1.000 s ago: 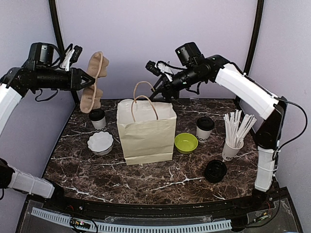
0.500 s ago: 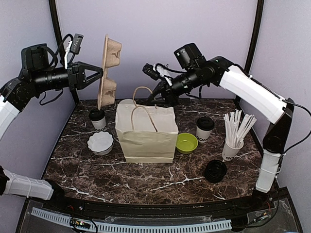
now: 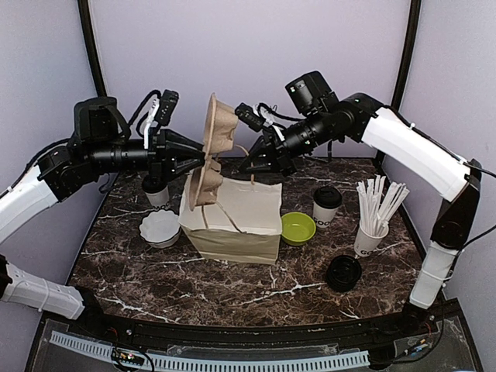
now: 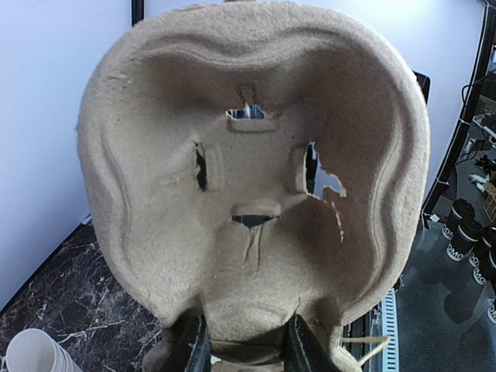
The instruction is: Pack the takeout coffee
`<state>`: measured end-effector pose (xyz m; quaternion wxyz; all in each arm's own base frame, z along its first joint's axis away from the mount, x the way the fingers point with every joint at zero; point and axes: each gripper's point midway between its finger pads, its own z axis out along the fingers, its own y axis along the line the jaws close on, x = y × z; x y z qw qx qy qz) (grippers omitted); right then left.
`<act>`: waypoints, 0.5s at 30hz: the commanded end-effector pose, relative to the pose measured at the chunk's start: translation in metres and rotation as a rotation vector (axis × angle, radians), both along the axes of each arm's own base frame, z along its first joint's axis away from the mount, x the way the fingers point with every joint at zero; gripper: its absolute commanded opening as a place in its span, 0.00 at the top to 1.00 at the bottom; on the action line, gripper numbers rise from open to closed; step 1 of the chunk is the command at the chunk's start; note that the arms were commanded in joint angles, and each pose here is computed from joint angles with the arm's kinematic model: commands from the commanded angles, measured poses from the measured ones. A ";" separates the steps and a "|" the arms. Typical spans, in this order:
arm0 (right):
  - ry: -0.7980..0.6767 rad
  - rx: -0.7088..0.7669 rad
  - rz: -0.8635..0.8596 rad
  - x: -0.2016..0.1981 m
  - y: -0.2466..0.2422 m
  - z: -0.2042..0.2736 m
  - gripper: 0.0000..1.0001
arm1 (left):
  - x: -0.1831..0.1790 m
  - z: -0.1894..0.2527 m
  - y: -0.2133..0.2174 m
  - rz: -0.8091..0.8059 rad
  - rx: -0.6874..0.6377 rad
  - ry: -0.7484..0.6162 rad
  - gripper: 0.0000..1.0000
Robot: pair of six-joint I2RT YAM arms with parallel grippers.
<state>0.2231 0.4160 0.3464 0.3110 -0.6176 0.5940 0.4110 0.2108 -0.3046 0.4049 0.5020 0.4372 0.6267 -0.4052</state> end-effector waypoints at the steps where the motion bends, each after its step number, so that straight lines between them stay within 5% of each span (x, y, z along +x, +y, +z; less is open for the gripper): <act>1: -0.015 0.062 0.042 -0.012 -0.001 0.020 1.00 | -0.013 0.008 -0.003 -0.022 -0.068 -0.152 0.75; 15: -0.005 0.076 0.087 -0.024 -0.005 0.025 1.00 | 0.001 -0.038 -0.013 -0.011 0.054 -0.221 0.73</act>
